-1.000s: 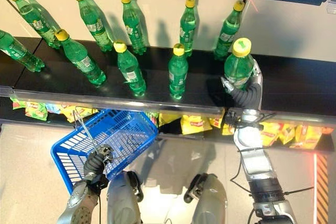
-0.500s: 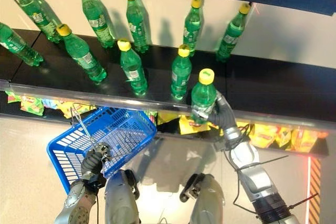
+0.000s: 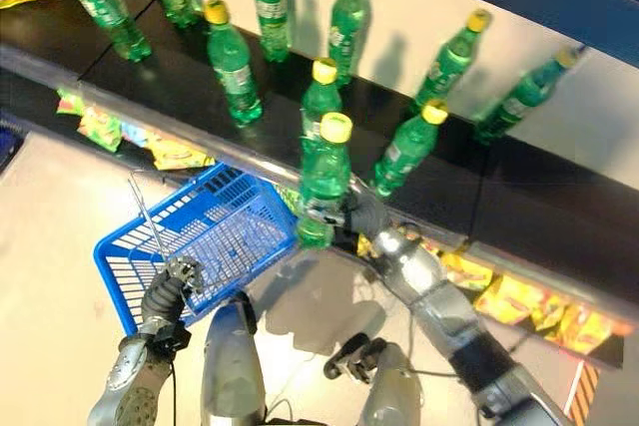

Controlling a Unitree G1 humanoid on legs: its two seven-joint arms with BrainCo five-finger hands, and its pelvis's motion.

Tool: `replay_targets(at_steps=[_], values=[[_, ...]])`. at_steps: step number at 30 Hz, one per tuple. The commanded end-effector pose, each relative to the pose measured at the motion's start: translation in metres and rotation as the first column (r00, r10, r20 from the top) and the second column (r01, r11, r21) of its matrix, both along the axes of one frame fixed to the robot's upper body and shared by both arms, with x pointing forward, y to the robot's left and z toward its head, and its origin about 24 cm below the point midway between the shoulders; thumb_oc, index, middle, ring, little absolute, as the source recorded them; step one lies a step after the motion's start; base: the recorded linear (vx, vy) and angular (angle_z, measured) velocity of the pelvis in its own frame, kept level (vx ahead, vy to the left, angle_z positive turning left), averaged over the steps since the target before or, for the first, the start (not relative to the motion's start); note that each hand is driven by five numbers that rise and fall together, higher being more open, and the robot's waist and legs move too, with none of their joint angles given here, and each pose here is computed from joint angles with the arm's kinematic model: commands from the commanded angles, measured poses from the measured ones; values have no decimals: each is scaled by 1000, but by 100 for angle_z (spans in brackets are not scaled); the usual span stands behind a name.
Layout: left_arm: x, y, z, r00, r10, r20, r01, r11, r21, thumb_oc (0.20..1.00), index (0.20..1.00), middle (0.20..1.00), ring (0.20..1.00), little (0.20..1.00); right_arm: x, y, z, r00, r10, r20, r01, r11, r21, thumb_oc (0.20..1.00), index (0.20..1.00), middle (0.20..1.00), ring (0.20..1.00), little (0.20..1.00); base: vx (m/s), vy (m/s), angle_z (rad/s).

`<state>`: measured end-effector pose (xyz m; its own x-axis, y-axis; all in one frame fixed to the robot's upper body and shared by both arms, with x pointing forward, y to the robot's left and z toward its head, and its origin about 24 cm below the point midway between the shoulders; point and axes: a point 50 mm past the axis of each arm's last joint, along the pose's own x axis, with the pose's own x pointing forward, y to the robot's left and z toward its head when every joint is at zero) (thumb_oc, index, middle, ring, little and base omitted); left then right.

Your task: Pick up the snacks into the basket

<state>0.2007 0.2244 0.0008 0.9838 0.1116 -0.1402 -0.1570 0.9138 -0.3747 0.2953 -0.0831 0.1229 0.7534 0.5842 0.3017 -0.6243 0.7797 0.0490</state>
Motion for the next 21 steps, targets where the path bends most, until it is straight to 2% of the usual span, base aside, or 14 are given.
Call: replay_targets(at_steps=[1, 4, 12, 18, 19, 21], values=[[6, -11, 45, 969, -83, 231, 89, 996, -17, 200, 200, 200, 200, 200, 3, 7, 38, 990, -10, 138, -10, 990, 142, 200, 200, 200, 200, 200, -24, -39, 28], [12, -22, 60, 948, -145, 282, 156, 988, -17, 200, 200, 200, 200, 200, 21, 35, 40, 995, -30, 92, 15, 988, 152, 200, 200, 200, 200, 200, -16, -37, 18], [25, -53, 74, 889, -318, 331, 334, 942, 7, 200, 200, 200, 200, 200, 48, 66, 45, 997, -66, 51, 62, 996, 71, 200, 200, 200, 200, 200, -6, -13, 42], [33, -76, 91, 819, -406, 405, 440, 898, 10, 200, 200, 200, 200, 200, 72, 59, 38, 981, -194, -17, 194, 980, 38, 200, 200, 200, 200, 200, 1, -2, 35], [34, -85, 95, 792, -441, 422, 490, 872, -7, 200, 200, 200, 200, 200, 79, 54, 32, 971, -236, -18, 236, 971, -37, 200, 200, 200, 200, 200, -3, 14, 35], [32, -94, 97, 766, -474, 434, 537, 843, -27, 200, 200, 200, 200, 200, 84, 51, 29, 964, -266, -23, 263, 961, -81, 200, 200, 200, 200, 200, 8, 52, 31]])
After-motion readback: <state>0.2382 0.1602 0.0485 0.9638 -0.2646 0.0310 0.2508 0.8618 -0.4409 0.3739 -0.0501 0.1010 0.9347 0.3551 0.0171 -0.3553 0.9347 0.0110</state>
